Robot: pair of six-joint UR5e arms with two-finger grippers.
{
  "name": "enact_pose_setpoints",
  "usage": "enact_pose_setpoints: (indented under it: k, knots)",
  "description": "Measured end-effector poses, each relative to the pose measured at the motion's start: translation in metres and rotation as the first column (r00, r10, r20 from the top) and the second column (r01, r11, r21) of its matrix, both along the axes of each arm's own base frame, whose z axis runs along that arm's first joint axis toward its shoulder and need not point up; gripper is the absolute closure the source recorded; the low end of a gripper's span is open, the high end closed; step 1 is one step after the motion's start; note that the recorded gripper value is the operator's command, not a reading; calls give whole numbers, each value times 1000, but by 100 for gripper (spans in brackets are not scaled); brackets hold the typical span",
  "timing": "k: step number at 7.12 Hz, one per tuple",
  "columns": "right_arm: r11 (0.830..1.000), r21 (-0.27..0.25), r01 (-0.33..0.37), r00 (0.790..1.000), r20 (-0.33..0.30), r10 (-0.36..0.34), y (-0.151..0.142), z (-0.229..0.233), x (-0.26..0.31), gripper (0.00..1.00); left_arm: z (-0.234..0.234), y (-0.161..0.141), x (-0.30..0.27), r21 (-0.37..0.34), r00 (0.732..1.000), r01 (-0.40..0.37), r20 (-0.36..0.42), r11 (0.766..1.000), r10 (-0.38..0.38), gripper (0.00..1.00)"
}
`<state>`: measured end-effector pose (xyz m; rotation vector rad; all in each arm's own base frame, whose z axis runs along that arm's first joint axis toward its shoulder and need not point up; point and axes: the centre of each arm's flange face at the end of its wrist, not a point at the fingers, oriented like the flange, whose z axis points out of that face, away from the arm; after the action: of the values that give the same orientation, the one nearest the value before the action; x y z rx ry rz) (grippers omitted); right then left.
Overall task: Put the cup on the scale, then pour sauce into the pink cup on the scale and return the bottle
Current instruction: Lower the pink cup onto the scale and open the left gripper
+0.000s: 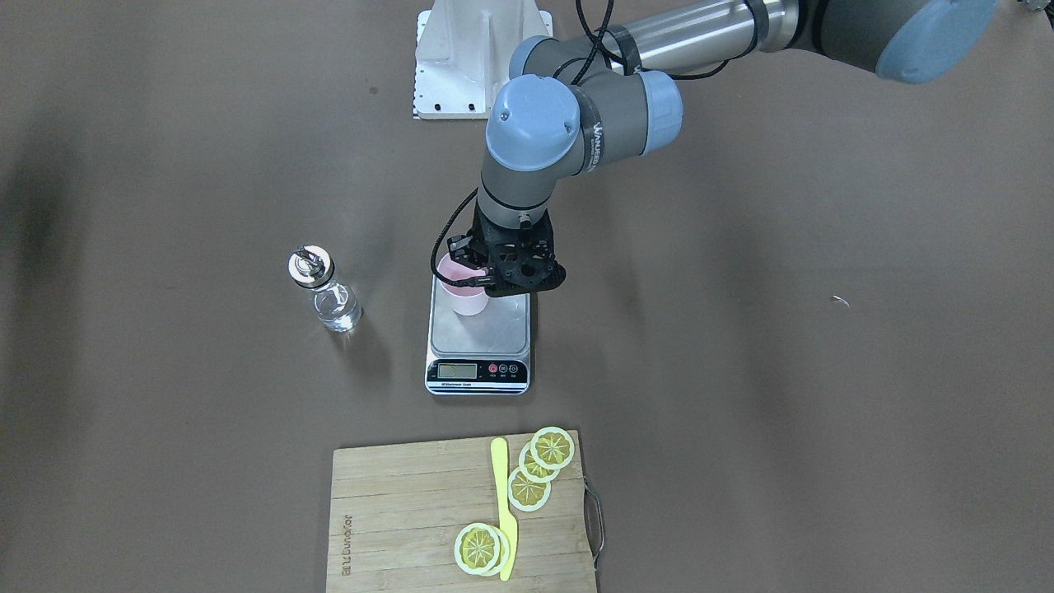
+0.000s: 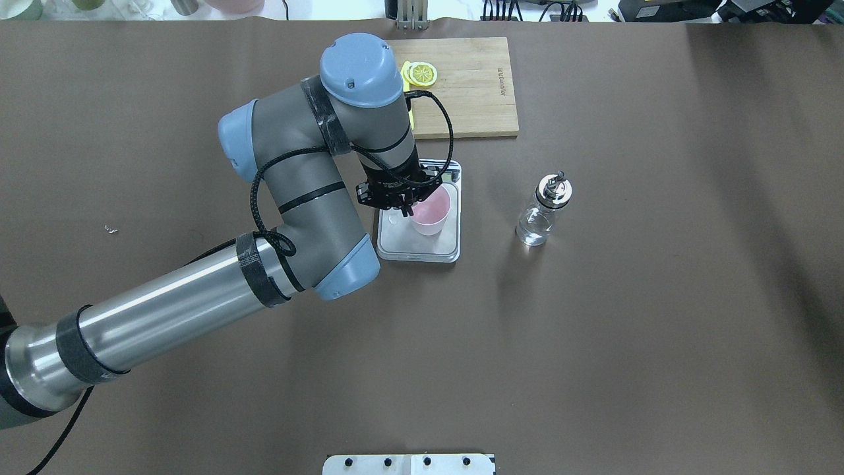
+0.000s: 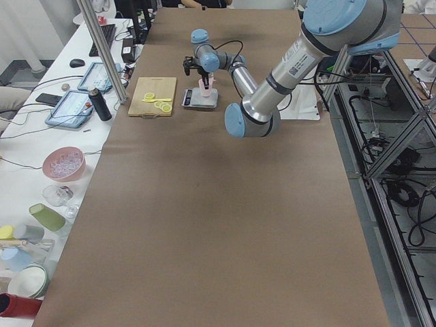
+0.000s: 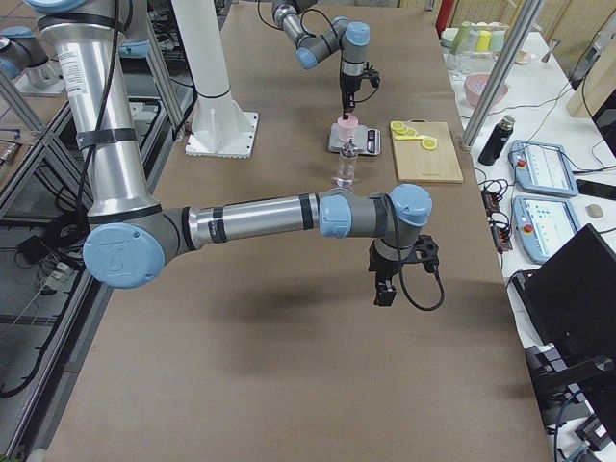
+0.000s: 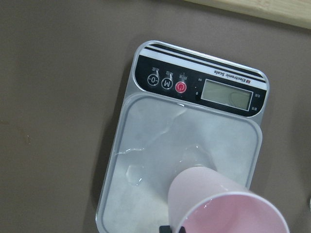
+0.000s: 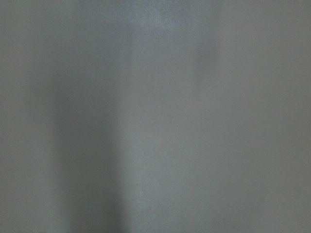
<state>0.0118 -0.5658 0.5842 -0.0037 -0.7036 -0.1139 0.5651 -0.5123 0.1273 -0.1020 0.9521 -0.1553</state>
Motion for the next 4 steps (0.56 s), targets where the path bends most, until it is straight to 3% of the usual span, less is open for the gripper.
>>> enact_pose_setpoints:
  k: [4]
  knots:
    - [1000, 22, 0, 1000, -4, 0, 0, -10, 1, 0, 6, -5, -25, 80, 998, 62, -29, 995, -60, 1]
